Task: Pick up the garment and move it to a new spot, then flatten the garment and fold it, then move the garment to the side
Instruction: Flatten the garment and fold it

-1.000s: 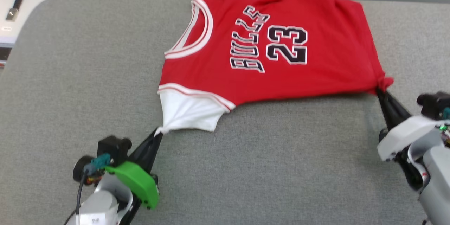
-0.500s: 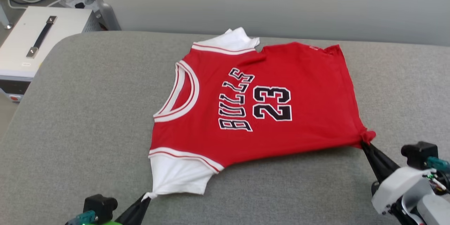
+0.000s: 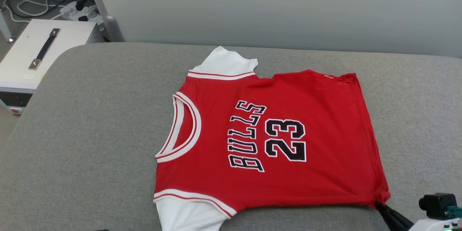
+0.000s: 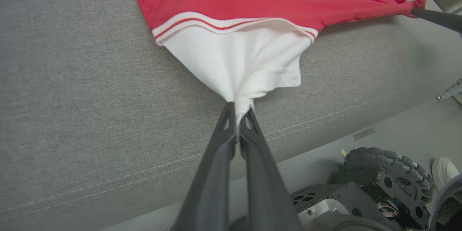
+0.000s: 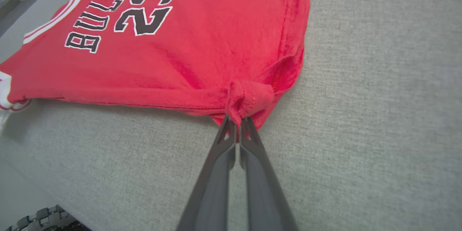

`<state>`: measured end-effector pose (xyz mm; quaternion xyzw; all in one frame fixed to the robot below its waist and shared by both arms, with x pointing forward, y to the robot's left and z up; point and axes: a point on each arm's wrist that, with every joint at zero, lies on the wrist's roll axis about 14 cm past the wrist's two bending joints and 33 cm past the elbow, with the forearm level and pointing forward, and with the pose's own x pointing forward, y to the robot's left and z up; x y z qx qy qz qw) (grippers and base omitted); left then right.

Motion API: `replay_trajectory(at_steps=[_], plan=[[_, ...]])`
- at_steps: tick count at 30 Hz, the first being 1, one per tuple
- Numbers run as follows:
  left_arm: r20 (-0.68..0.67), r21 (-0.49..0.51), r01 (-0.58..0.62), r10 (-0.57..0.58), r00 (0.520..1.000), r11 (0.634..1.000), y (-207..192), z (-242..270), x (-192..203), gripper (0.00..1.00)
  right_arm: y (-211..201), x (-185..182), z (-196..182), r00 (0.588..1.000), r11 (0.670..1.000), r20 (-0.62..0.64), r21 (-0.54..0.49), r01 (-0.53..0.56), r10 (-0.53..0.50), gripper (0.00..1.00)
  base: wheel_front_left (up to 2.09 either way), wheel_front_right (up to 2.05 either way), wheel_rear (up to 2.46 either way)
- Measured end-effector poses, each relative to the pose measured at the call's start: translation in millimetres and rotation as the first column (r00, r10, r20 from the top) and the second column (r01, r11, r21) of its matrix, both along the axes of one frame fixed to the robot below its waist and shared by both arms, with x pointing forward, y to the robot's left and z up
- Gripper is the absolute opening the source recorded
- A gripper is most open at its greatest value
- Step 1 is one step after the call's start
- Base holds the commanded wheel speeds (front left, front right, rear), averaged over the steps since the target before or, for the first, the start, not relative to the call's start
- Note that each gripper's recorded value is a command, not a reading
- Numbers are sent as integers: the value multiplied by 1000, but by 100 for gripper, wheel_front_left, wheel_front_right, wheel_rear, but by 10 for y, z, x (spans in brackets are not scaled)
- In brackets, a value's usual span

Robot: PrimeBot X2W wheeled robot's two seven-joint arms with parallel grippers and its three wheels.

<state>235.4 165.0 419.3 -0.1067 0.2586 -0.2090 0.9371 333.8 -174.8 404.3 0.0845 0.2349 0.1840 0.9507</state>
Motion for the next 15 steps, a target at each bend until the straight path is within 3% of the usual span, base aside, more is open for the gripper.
replay_trajectory(at_steps=[5, 15], plan=[[57, -15, -11, 12, 998, 1000, 85, 183, 115, 0, -28, -113, 12, 998, 1000, -55, 31, 6, -4, 0, 0, 0, 0], [228, 19, 12, -16, 973, 1000, 137, 671, 741, 0, -11, 152, 374, 1000, 998, 17, 61, 11, -12, 0, 0, 0, 0]])
